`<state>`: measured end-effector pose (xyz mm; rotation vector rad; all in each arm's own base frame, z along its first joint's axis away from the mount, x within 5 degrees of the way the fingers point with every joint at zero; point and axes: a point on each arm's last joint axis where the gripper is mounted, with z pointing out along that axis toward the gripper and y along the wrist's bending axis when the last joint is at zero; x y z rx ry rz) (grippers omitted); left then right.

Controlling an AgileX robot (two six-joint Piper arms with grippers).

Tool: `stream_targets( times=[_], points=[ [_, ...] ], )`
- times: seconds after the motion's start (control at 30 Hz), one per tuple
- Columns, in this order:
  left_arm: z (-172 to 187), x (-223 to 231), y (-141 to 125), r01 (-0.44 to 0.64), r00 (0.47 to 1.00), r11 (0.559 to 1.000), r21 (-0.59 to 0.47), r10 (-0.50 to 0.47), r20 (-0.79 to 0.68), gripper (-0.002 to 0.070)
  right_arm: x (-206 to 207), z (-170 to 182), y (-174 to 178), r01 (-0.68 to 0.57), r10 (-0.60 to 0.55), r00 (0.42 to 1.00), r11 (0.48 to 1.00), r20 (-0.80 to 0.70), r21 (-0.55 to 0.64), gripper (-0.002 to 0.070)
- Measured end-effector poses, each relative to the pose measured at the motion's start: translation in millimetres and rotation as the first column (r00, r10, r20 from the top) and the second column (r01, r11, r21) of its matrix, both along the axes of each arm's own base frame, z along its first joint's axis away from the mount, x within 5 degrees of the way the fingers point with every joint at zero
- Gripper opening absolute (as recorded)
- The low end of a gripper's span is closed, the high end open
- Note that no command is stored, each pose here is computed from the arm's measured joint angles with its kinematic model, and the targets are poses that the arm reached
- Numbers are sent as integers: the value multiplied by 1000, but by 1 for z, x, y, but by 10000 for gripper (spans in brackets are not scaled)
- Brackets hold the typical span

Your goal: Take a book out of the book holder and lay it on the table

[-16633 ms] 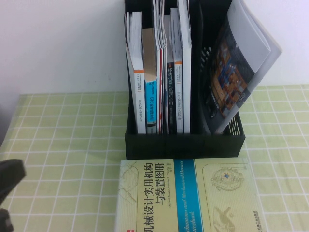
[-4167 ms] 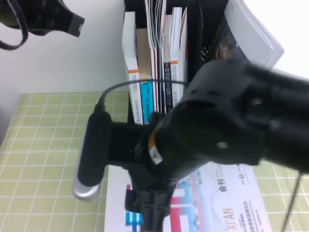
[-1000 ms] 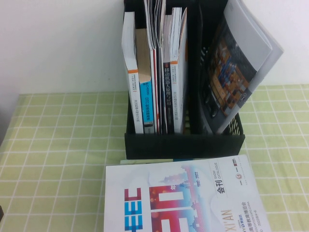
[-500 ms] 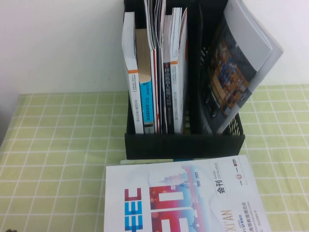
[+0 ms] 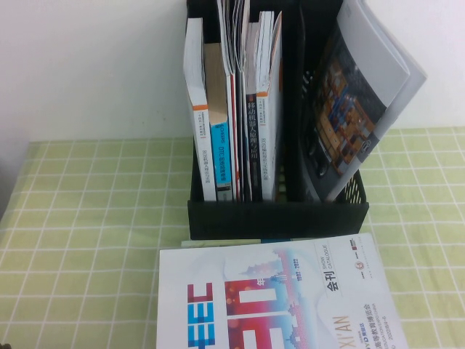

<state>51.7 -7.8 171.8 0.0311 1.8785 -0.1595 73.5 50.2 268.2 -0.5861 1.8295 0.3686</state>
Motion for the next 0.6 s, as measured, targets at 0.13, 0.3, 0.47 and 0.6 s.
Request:
stream_targets(
  times=[0.13, 0.3, 0.47, 0.6],
  points=[
    [0, 0, 4, -78, 997, 997, -2, 78, 0, -3, 0, 0, 0, 0, 0, 1000, 1000, 0, 0, 1],
    [0, 1, 6, -123, 992, 992, -4, 123, -2, -3, 0, 2, -4, 27, -27, 1000, 999, 12, 23, 1],
    [0, 1, 7, -127, 992, 992, -4, 127, -2, -3, 4, 8, -19, 179, -184, 982, 980, 52, 83, 1],
    [0, 1, 7, -127, 992, 992, -4, 127, -2, -3, 5, 11, -39, 385, -395, 915, 915, 78, 120, 1]
  ],
)
